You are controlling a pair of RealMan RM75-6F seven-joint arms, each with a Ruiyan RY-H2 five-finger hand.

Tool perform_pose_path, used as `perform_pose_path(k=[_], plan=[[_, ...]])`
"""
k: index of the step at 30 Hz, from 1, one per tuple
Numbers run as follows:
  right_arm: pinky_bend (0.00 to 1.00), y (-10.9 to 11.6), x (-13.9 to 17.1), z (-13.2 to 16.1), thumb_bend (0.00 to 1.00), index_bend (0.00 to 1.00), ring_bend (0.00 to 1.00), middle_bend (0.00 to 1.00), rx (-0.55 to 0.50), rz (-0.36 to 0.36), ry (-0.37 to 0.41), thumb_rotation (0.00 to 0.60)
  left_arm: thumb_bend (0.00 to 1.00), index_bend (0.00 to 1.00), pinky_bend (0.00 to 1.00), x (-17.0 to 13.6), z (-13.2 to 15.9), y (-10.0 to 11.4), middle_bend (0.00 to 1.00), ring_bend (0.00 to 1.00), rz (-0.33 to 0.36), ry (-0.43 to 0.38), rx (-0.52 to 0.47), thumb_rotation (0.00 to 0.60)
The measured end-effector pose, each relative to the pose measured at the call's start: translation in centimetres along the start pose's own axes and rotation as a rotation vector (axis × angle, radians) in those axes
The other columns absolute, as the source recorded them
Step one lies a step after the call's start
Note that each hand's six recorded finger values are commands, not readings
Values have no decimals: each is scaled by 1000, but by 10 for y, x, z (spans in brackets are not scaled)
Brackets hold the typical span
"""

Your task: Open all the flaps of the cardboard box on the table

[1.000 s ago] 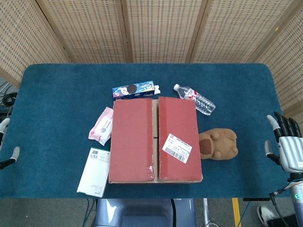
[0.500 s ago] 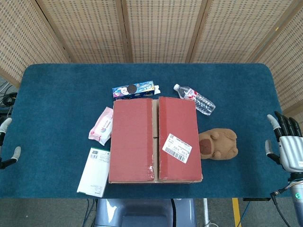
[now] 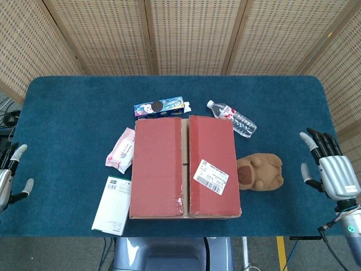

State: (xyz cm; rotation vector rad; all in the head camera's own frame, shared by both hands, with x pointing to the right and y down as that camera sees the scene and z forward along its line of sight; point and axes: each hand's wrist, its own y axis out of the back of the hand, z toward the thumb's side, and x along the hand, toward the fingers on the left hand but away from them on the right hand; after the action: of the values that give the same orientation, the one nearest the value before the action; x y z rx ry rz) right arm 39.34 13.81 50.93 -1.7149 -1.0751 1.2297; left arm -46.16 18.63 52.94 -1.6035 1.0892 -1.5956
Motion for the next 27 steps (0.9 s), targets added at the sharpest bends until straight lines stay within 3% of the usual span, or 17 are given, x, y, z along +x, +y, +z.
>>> perform_pose_path(k=[6, 11, 16, 27], plan=[[3, 2, -19, 32, 830, 120, 0, 94, -95, 45, 144, 600, 434, 4, 0, 1, 8, -1, 0, 0, -4, -21, 13, 600], [3, 6, -40, 77, 997, 189, 0, 160, -172, 90, 331, 600, 434, 5, 0, 3, 13, -2, 0, 0, -12, -35, 24, 600], [3, 8, -57, 122, 1000, 233, 0, 200, -211, 146, 502, 600, 435, 5, 0, 5, 17, -4, 0, 0, -19, -44, 31, 600], [4, -3, -65, 170, 1000, 259, 0, 226, -214, 242, 645, 600, 435, 4, 0, 11, 23, -11, 0, 0, -53, -58, 59, 600]])
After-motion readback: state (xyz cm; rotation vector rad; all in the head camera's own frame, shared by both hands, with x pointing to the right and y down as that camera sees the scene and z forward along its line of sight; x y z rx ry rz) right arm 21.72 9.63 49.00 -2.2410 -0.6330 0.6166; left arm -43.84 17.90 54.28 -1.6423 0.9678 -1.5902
